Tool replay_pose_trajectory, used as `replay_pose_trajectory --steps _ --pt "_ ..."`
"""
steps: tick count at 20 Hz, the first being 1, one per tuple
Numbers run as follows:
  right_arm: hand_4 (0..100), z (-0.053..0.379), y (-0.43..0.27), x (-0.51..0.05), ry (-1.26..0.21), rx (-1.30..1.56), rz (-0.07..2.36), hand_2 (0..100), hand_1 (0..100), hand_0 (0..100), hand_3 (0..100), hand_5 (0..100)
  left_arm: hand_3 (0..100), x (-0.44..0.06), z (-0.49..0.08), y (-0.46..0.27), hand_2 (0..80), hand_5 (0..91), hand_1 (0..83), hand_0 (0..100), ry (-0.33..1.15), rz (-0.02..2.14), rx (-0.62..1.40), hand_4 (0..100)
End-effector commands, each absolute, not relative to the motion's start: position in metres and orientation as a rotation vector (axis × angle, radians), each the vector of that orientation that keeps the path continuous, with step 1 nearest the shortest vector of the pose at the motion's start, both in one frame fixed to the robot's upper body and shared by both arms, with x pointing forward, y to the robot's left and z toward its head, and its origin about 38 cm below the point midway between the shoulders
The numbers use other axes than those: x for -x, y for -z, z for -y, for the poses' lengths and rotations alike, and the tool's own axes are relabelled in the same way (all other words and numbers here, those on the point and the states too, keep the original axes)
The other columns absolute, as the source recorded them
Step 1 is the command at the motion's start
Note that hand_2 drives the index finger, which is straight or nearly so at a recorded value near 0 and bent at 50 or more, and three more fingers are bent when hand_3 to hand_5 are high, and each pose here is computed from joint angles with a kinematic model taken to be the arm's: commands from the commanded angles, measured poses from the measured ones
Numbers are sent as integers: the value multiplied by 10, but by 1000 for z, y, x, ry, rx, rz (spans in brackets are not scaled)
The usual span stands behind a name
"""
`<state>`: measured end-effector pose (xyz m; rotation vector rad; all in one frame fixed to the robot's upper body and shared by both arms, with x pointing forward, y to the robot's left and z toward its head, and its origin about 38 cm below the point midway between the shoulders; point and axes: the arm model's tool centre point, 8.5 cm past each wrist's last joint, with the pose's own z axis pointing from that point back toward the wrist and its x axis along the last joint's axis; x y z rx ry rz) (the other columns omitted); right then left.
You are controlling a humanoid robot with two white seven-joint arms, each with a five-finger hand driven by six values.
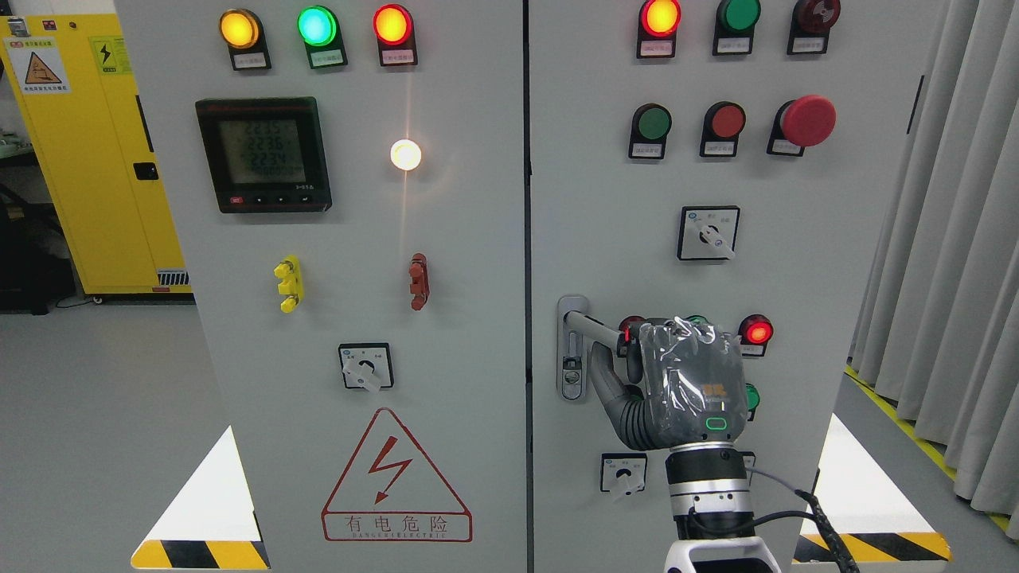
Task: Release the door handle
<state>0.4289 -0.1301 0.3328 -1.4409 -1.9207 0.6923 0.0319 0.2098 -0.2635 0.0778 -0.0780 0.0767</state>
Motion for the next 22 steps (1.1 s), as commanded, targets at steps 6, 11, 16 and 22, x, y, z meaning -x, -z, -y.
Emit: replay_pose_trajectory --steps 6,11,16,22 --pt "1000 130 -336 -429 -689 1447 1926 933 459 603 1000 1000 0 -36 -209 263 0 0 556 120 -78 90 -76 0" --pt "1000 130 -336 -429 -689 1447 1926 932 458 597 1000 1000 0 -36 -209 263 0 0 556 120 -78 90 -76 0" --pt "1000 131 -333 -429 -689 1443 1922 931 458 595 1000 1000 0 -36 -209 263 0 0 556 120 -78 90 -76 0" --pt "1000 140 -319 -421 -696 1460 1910 930 458 595 1000 1000 0 -36 -209 263 0 0 556 120 -78 90 -76 0"
